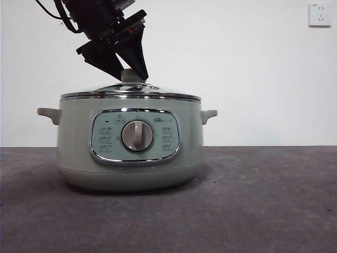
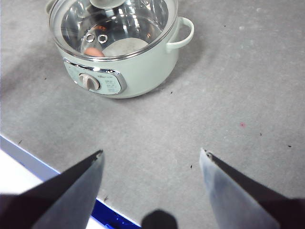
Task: Pick up the egg,open the lid,put the egg in the pot,close the lid
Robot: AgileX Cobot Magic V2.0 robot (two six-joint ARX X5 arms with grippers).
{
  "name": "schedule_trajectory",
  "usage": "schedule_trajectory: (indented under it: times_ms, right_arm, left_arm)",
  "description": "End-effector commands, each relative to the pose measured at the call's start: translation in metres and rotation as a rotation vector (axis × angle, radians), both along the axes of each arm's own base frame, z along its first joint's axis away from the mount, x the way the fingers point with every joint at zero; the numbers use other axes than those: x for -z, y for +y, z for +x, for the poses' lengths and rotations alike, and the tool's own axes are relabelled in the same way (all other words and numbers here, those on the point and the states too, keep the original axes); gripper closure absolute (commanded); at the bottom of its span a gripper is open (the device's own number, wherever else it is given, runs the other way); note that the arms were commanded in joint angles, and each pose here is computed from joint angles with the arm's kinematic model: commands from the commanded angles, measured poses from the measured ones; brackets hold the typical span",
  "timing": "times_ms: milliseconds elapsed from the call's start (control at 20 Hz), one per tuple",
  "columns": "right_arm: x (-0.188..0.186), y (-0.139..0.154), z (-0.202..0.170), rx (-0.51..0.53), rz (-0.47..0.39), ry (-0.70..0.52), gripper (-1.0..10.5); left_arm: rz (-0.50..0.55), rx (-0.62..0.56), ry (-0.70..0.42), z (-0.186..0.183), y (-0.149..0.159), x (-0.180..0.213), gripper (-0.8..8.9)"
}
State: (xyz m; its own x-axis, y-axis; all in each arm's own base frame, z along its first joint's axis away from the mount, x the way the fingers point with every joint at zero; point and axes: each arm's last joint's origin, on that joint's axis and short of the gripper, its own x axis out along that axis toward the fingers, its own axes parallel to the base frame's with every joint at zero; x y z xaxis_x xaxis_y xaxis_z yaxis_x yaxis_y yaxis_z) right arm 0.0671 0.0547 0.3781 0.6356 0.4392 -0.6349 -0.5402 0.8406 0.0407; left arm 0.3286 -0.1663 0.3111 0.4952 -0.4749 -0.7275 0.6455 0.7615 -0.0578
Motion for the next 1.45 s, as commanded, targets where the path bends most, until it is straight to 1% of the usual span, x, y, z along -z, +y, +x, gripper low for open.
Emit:
schedule_trajectory:
  times_ms: [50,150,450,700,850,1050,1150,1250,1350,1450]
  right_arm:
    - [0.001,0.000,0.000,0.009,0.007,0.001,6.0]
    - [0.001,0.000,0.000,0.009,0.007,0.001,6.0]
    - [0.001,0.000,0.000,0.009,0.007,0.001,6.0]
    - [0.001,0.000,0.000,0.009,0.007,0.001,6.0]
    - [0.001,0.000,0.000,0.009,0.006,0.001,6.0]
    - [0.001,0.000,0.000,0.009,0.006,0.002,6.0]
    - [0.001,0.000,0.000,0.008,0.005,0.002,6.0]
    - [0.001,0.000,0.000,0.008,0.005,0.002,6.0]
    - [0.001,0.000,0.000,0.008,0.005,0.002,6.0]
    - [0.001,0.000,0.000,0.008,0.005,0.003,6.0]
  left_arm:
    - [0.017,-0.024,0.085,0.001,0.001,0.017,4.30]
    - [0.016,-0.024,0.084,0.001,0.001,0.017,4.06]
    - [0.002,-0.030,0.055,-0.003,0.005,0.006,4.06]
    - [-0.032,-0.046,0.001,-0.020,0.017,-0.023,4.06]
    - [-0.049,-0.049,-0.031,-0.047,0.031,-0.051,4.06]
    - [-0.053,-0.048,-0.038,-0.102,0.055,-0.086,4.06]
    - [-0.055,-0.046,-0.036,-0.128,0.067,-0.098,4.06]
    - [-0.079,-0.027,-0.026,-0.153,0.078,-0.107,4.06]
    - [-0.113,-0.006,-0.005,-0.172,0.085,-0.112,4.06]
    - [-0.119,0.000,-0.002,-0.185,0.091,-0.115,4.07]
